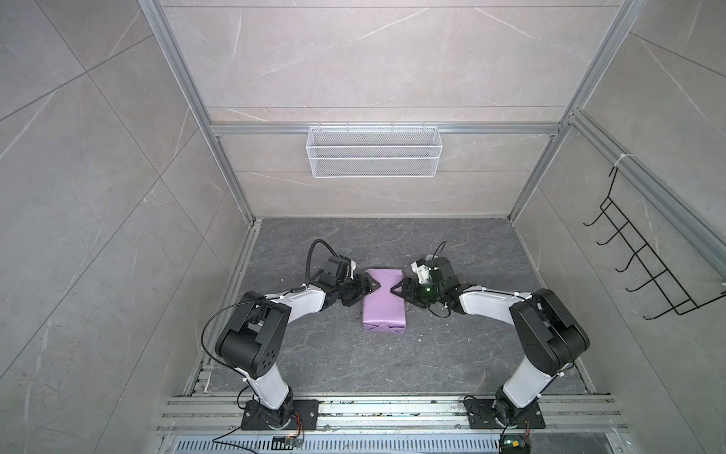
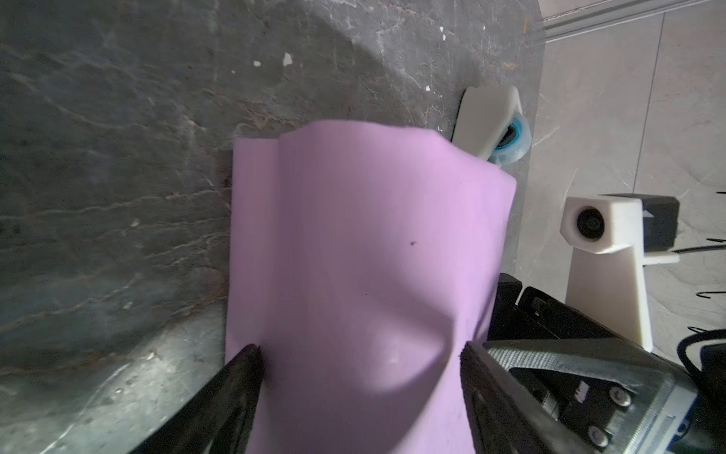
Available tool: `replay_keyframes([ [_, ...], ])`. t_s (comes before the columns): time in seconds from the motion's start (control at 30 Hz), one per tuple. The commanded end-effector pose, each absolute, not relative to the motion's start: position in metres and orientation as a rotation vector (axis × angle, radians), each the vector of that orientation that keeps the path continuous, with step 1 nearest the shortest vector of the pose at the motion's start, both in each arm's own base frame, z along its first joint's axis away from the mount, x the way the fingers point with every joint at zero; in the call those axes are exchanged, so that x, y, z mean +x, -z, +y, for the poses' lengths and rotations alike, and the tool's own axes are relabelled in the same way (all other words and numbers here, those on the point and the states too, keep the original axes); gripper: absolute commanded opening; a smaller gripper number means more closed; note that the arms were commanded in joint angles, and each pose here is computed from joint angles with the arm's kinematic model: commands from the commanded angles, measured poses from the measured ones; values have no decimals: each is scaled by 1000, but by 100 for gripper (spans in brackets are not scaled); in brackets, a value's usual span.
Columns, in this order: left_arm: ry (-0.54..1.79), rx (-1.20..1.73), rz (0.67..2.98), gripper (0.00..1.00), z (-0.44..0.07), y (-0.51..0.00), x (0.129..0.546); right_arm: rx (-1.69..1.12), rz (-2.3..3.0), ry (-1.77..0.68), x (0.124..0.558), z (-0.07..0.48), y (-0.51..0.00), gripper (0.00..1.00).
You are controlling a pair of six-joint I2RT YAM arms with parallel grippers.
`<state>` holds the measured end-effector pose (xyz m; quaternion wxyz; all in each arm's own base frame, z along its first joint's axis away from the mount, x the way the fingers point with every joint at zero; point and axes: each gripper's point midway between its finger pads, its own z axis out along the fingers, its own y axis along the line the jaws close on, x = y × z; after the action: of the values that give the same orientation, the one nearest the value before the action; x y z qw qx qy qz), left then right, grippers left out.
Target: Wrap the gift box in paper
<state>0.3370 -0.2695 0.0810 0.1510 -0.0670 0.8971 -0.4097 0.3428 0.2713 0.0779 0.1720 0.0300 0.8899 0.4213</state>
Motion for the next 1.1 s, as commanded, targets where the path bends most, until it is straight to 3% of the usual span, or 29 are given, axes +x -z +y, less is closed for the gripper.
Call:
replay_keyframes([
  [0.0, 1315, -133, 2487, 80, -289, -114, 343, 36, 2420, -1317, 354, 290, -112, 70],
  [0.6, 1380, -47, 2285, 82, -295, -193, 355, -39, 2216, -1345, 365, 291, -182, 71],
  [1.07, 1332, -26, 2274, 80, -287, -196, 347, -57, 2187, -1362, 359, 297, -189, 70],
])
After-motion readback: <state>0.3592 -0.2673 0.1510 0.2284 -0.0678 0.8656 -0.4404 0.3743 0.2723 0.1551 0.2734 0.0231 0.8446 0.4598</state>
